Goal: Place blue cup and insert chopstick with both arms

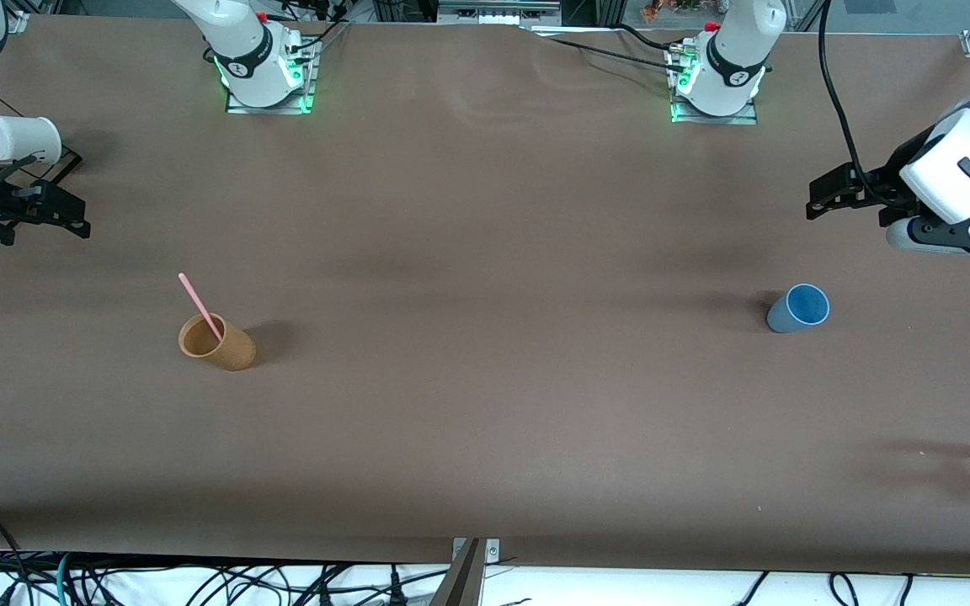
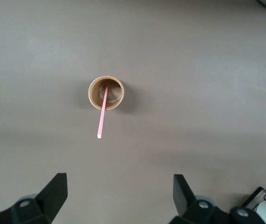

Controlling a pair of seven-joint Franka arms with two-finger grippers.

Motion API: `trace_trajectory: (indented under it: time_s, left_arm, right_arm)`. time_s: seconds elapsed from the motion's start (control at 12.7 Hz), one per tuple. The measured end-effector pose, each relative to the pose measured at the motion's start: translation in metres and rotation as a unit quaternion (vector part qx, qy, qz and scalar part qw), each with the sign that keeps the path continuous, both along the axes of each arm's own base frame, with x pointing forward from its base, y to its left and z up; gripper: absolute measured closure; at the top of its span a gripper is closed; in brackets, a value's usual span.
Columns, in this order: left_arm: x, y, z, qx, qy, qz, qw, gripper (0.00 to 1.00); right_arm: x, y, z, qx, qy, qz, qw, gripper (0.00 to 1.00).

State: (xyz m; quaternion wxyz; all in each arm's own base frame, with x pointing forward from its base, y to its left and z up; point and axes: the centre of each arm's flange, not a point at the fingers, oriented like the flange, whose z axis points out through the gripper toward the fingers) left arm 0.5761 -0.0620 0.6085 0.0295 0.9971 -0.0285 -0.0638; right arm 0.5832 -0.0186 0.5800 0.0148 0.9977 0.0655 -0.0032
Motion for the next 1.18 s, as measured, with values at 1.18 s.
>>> trace_trajectory:
  time_s: [1.18]
  left_arm:
    - [0.0002,0.0018,0.0,-0.001,0.0,-0.003,1.0,0.0]
  right_arm:
    - [-0.0016,0.0044,-0.0044,0.0,0.014,0.003,1.0,0.0]
